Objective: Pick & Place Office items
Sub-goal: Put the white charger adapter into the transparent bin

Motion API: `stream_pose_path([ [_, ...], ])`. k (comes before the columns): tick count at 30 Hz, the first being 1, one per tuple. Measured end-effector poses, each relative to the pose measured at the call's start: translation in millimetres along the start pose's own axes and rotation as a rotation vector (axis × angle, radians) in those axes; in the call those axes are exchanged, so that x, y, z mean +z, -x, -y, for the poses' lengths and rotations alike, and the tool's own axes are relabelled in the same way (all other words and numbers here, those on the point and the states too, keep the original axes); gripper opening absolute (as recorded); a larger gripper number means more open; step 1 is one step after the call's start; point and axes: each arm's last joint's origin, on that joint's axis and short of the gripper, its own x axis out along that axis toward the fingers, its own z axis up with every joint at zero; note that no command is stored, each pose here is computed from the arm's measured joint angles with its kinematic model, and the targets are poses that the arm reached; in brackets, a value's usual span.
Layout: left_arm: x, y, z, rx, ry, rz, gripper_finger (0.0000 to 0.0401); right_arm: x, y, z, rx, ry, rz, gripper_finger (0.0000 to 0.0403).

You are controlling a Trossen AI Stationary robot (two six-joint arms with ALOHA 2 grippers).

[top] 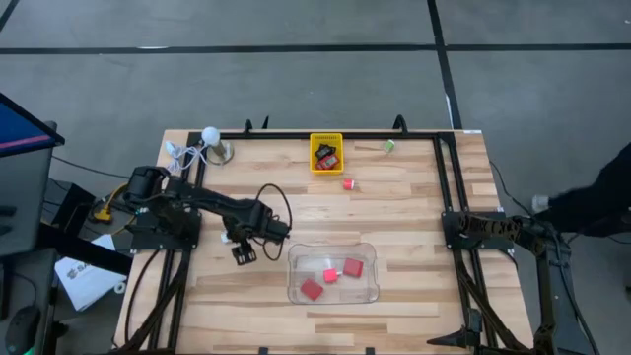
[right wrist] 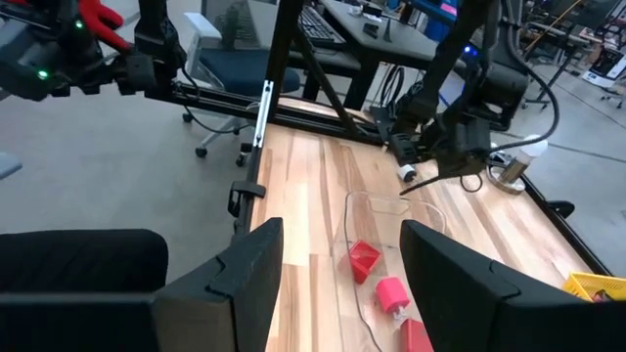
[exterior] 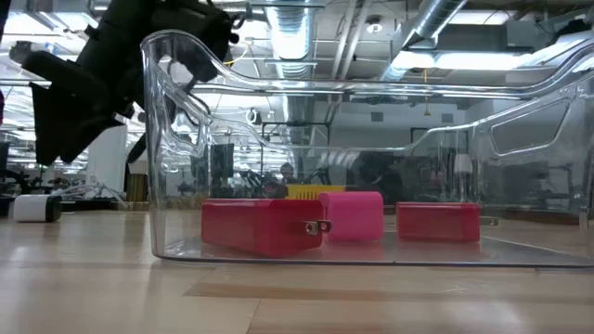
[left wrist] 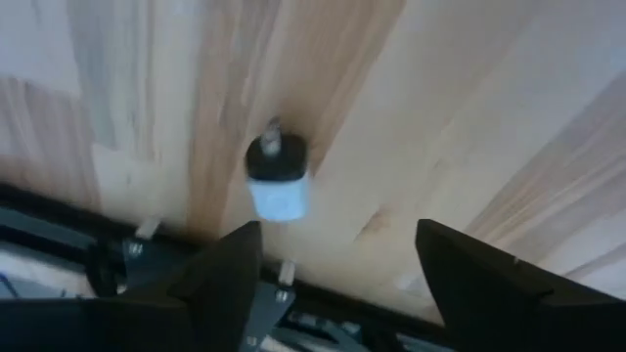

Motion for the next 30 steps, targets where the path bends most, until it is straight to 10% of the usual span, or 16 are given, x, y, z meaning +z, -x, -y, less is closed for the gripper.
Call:
stream_pose_path([
  [9, -4.5, -27.3, -12.3, -0.052, 0.045, -0.131, 0.0315, -0.8, 1.7, -0.7, 0.013, 0.001, -0.012, 0.0201],
  [30, 12.3, -67.0, -35.9, -0.15, 0.099, -0.03, 0.0253, -0.6, 1.2, -0.5, 0.01, 0.0, -0.009, 0.0201],
])
